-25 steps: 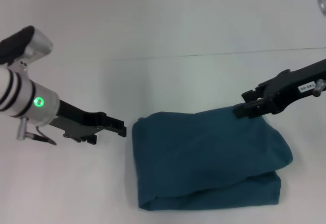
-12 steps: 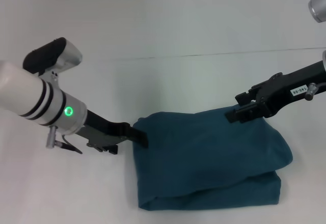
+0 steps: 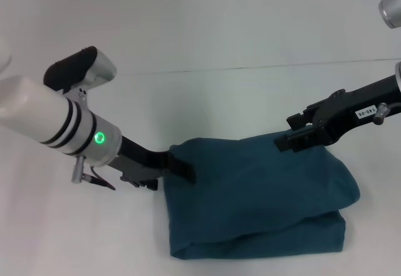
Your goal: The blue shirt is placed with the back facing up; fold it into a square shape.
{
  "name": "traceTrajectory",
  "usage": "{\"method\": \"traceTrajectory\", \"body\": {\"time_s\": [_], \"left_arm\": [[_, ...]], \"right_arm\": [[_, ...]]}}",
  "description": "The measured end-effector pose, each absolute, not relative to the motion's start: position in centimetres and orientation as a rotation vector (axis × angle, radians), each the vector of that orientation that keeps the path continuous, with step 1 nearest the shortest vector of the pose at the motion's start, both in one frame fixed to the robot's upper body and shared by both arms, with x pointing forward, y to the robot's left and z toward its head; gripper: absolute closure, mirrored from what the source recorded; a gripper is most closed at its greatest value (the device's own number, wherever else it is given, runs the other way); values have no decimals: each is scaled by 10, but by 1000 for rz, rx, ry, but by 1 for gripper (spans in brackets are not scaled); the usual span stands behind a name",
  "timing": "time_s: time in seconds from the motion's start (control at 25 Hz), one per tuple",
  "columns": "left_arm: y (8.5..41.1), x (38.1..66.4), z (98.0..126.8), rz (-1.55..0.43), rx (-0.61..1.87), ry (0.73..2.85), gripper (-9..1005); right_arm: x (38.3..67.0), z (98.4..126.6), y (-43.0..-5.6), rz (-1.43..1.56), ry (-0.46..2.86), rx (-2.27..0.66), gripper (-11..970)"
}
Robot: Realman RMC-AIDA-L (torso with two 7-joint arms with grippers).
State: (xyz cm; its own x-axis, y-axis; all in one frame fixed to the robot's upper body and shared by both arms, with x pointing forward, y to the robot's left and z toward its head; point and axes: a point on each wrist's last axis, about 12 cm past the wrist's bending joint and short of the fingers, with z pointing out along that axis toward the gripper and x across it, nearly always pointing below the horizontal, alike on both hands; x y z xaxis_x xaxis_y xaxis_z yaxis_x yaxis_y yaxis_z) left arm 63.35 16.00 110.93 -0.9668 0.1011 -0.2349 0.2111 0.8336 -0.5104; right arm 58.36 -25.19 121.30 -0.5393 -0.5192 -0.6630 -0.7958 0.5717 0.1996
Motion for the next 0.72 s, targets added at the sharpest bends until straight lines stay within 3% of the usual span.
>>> {"method": "traceTrajectory", "body": {"time_s": [0.56, 0.72], "left_arm": [[143, 630, 1111, -865, 301, 2825, 153], [138, 629, 1116, -967, 323, 2785, 158]], "right_arm": [[583, 1212, -252, 662, 2253, -1058, 333], [583, 1212, -252, 661, 2253, -1057, 333]]}}
